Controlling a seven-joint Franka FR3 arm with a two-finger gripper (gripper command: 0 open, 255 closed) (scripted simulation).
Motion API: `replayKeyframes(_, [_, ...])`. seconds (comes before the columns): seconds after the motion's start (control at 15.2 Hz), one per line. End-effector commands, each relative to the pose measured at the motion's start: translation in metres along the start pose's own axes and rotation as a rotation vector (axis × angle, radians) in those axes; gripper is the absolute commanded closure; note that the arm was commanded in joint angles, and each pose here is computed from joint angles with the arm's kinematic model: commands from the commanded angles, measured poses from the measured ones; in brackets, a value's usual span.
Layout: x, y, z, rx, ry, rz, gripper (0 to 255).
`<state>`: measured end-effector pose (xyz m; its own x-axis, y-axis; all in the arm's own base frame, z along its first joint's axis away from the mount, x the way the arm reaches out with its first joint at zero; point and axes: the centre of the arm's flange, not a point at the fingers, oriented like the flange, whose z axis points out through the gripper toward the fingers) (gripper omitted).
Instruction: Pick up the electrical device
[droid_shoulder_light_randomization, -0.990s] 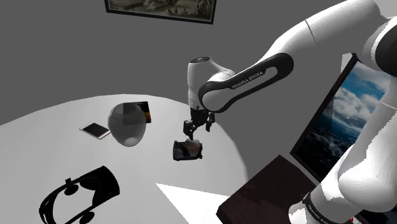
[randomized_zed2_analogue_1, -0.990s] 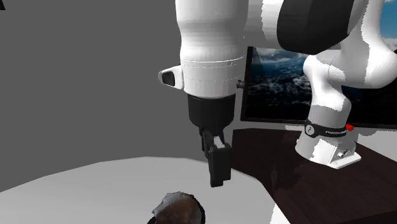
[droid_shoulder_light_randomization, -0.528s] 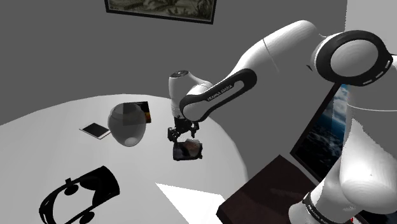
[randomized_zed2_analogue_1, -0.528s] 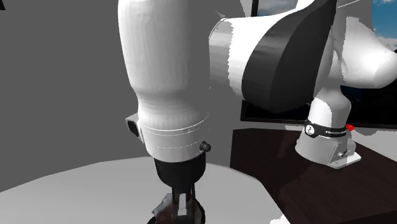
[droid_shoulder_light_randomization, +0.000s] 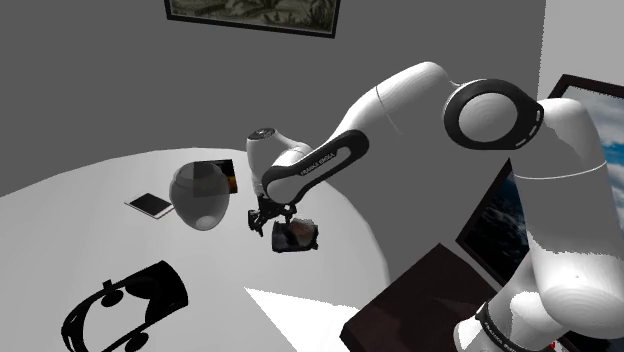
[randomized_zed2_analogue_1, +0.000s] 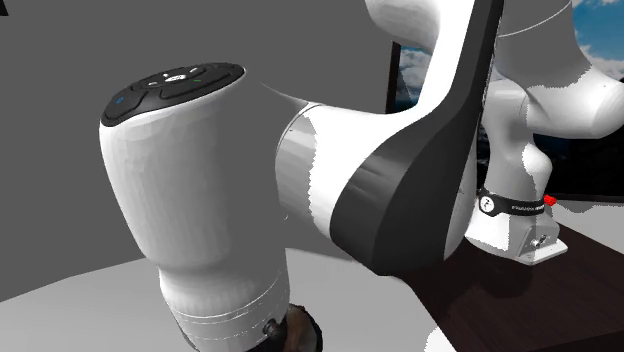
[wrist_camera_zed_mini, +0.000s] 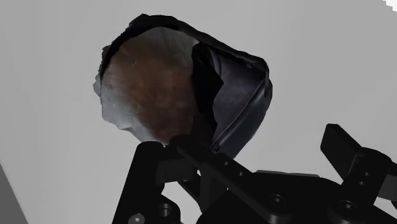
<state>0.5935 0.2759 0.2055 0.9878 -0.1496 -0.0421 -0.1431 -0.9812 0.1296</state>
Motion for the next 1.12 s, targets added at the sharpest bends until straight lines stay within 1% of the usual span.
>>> replayKeyframes(0.0, [0.002,-0.004,0.011,0.0,0.0,0.001,0])
replayKeyframes(0.2, [0.003,-0.006,0.029,0.0,0.0,0.001,0])
replayKeyframes(0.33, [0.003,-0.006,0.029,0.0,0.0,0.001,0])
replayKeyframes(0.4, [0.003,-0.005,0.029,0.0,0.0,0.001,255])
replayKeyframes(0.99, [0.003,-0.006,0.029,0.0,0.0,0.001,255])
replayKeyframes(1.06, [0.003,-0.006,0.024,0.0,0.0,0.001,255])
